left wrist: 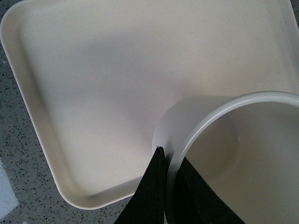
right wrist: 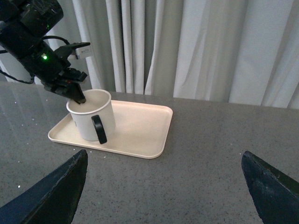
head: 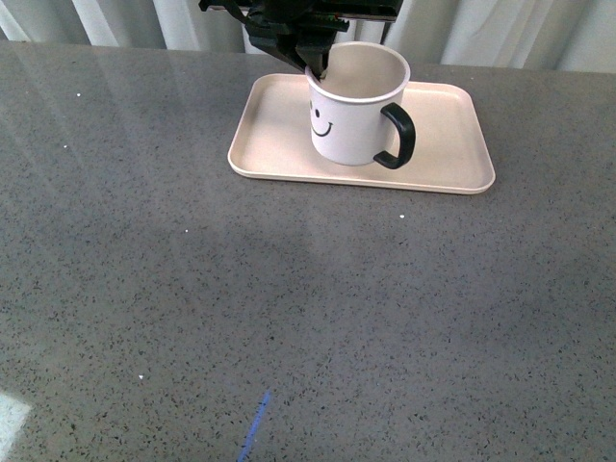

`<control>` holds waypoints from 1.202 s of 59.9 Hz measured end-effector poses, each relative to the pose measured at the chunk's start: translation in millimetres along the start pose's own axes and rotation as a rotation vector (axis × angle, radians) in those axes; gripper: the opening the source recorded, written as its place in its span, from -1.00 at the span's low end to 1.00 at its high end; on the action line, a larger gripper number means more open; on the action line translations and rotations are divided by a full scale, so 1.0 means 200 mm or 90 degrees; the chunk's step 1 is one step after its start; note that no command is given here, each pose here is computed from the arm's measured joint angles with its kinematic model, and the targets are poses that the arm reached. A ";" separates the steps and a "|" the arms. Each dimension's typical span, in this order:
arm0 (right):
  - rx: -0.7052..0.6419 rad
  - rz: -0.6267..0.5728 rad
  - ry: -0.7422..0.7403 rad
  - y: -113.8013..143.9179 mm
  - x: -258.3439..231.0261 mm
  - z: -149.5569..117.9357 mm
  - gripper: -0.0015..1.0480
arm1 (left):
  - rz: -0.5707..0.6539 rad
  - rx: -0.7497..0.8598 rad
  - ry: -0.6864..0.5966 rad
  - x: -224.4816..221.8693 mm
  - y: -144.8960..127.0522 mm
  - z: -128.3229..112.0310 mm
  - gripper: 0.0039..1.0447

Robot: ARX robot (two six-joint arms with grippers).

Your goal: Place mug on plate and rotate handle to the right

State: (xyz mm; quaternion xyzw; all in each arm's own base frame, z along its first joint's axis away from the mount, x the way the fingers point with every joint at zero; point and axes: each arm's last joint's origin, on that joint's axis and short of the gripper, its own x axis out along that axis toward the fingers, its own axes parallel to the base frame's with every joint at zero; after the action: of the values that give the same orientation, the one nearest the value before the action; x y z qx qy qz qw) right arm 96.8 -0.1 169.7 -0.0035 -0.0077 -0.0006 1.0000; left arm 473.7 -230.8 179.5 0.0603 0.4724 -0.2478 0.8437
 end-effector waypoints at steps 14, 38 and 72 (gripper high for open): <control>0.000 0.000 0.000 0.00 0.00 0.00 0.82 | 0.003 0.000 0.008 0.05 -0.01 0.02 -0.96; 0.000 0.000 0.000 0.00 0.00 0.00 0.82 | 0.010 -0.002 0.029 0.14 0.01 0.03 -0.96; 0.000 0.000 0.000 0.00 0.00 0.00 0.82 | 0.009 -0.001 0.038 0.20 0.01 0.05 -0.64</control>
State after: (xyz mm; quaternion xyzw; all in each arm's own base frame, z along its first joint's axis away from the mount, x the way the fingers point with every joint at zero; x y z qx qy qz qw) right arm 96.8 -0.1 169.7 -0.0035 -0.0077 -0.0008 1.0000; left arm 499.2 -247.0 151.9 0.0702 0.4971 -0.2396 0.8310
